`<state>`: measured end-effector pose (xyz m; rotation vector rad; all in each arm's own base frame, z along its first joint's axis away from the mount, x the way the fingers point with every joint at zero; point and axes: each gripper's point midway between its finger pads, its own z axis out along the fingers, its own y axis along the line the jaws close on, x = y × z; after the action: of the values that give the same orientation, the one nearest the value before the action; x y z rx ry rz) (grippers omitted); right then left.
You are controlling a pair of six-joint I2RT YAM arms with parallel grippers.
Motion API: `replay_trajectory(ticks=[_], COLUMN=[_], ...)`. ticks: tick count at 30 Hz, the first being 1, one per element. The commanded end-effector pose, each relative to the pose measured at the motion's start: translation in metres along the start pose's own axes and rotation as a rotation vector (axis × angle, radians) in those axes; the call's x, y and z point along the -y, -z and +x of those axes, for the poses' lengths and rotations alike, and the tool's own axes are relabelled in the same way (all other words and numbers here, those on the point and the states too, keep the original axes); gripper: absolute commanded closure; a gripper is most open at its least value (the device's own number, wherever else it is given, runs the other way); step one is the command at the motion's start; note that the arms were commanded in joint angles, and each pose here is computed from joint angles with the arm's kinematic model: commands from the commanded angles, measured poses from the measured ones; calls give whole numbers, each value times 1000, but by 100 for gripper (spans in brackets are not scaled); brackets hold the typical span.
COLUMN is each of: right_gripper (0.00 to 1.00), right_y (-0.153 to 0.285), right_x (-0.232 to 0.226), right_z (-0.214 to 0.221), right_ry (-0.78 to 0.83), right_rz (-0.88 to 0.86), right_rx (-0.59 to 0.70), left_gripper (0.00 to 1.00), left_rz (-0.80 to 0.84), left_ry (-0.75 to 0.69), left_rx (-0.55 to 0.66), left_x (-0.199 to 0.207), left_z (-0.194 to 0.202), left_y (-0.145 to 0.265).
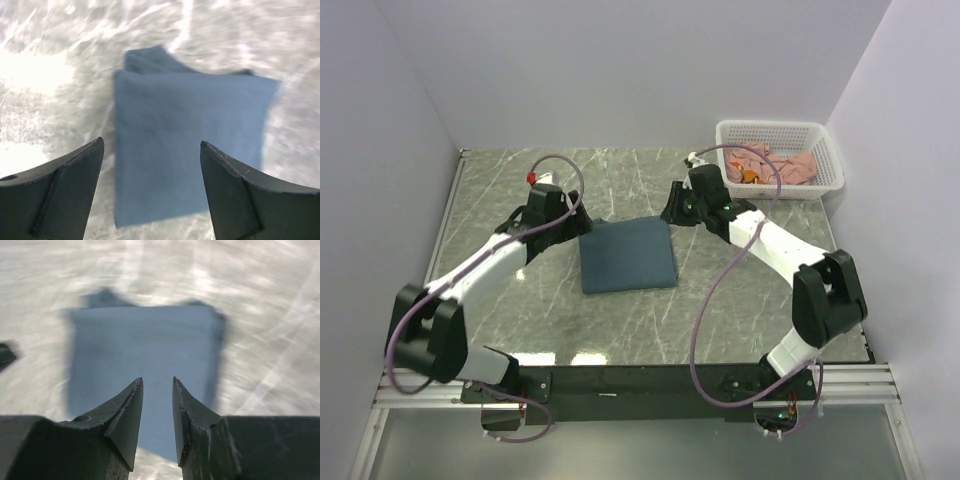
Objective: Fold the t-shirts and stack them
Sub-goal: Fold the tshirt
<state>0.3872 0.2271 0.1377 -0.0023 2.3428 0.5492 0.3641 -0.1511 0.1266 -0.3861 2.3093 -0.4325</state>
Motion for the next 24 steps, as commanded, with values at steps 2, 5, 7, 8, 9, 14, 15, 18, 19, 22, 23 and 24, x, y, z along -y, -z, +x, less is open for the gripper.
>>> replay_trajectory(ticks=[2, 5, 7, 8, 9, 14, 15, 18, 19, 22, 23, 24], right_gripper=[62, 62, 63, 62, 63, 63, 63, 63, 63, 63, 63, 63], right_y=[11, 6, -5, -8, -13, -63, -71, -100, -110, -124, -126, -129], right_x=[-59, -75, -80, -83, -85, -72, -67, -38, -31, -6, -2, 5], right_z=[4, 16, 21, 23, 24, 14, 13, 7, 8, 4, 3, 3], right_ry=[95, 118, 114, 113, 113, 26, 9, -100, -159, -304, -330, -353], right_rz=[-384, -517, -560, -584, -594, -593, -587, -544, -554, -551, -552, -546], right_rx=[13, -32, -55, -74, -85, -131, -139, -148, -160, -160, -163, -166], left_gripper=[20, 27, 35, 38, 41, 46, 46, 46, 46, 45, 46, 45], left_rz=[165, 285, 331, 325, 351, 359, 371, 349, 326, 314, 317, 308], left_ry=[-83, -101, -104, -103, -98, -66, -61, -50, -39, -7, 1, 13], left_rx=[25, -62, -70, -73, -26, -78, -60, -110, -153, -210, -216, -232], left_x=[24, 39, 47, 46, 54, 56, 61, 53, 44, 32, 29, 23], left_z=[10, 32, 35, 35, 18, 2, -14, -12, 0, 12, 15, 20], left_y=[13, 11, 2, -2, -7, -61, -69, -103, -119, -140, -143, -147])
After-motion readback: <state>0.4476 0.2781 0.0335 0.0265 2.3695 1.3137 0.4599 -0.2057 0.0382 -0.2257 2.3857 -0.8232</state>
